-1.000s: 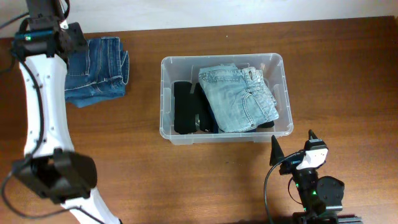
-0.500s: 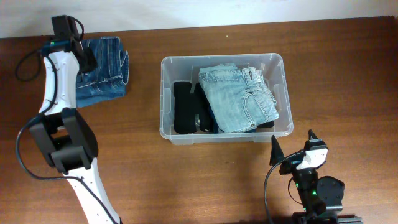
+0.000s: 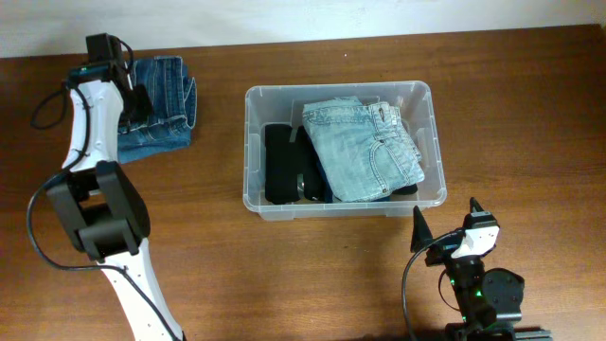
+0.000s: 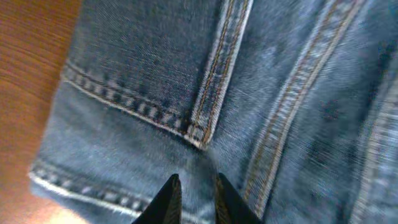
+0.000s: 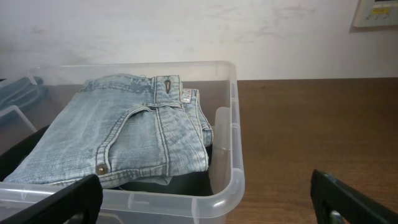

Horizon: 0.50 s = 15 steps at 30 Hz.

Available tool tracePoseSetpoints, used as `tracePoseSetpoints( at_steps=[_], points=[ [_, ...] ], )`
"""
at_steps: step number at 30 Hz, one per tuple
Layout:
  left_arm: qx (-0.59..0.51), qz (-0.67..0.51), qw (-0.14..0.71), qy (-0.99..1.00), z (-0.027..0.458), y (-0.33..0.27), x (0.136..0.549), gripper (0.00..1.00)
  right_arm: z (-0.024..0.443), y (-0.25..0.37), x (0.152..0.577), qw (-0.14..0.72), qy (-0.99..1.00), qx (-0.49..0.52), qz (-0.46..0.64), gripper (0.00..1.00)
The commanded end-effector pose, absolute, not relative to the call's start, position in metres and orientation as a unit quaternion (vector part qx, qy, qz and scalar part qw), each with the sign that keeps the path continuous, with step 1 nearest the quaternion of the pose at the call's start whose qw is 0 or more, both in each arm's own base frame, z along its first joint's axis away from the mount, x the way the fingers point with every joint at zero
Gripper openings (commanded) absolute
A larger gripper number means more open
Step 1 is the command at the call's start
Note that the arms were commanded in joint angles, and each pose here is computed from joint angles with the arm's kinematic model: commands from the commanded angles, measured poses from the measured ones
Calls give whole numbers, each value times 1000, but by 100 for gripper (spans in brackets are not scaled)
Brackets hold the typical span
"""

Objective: Pack container
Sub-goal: 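Lower the left gripper onto the dark blue jeans edge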

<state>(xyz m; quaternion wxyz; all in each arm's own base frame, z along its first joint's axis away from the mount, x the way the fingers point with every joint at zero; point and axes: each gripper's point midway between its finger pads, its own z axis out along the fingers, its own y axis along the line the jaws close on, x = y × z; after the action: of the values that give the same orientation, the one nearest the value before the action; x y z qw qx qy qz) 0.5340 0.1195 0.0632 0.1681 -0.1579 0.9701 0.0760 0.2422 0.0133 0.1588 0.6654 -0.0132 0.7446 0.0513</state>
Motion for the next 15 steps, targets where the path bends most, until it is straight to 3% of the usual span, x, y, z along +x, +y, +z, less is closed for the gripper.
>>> tracePoseSetpoints(
  at_steps=[1, 7, 15],
  points=[
    [-161, 73, 130, 976, 26, 125, 525, 18, 158, 13, 242, 666, 744, -17, 51, 99],
    [-158, 69, 84, 981, 12, 121, 506, 16, 158, 13, 242, 666, 744, -17, 51, 98],
    [-153, -39, 15, 987, 7, 78, 478, 4, 158, 13, 242, 666, 744, -17, 51, 98]
  ],
)
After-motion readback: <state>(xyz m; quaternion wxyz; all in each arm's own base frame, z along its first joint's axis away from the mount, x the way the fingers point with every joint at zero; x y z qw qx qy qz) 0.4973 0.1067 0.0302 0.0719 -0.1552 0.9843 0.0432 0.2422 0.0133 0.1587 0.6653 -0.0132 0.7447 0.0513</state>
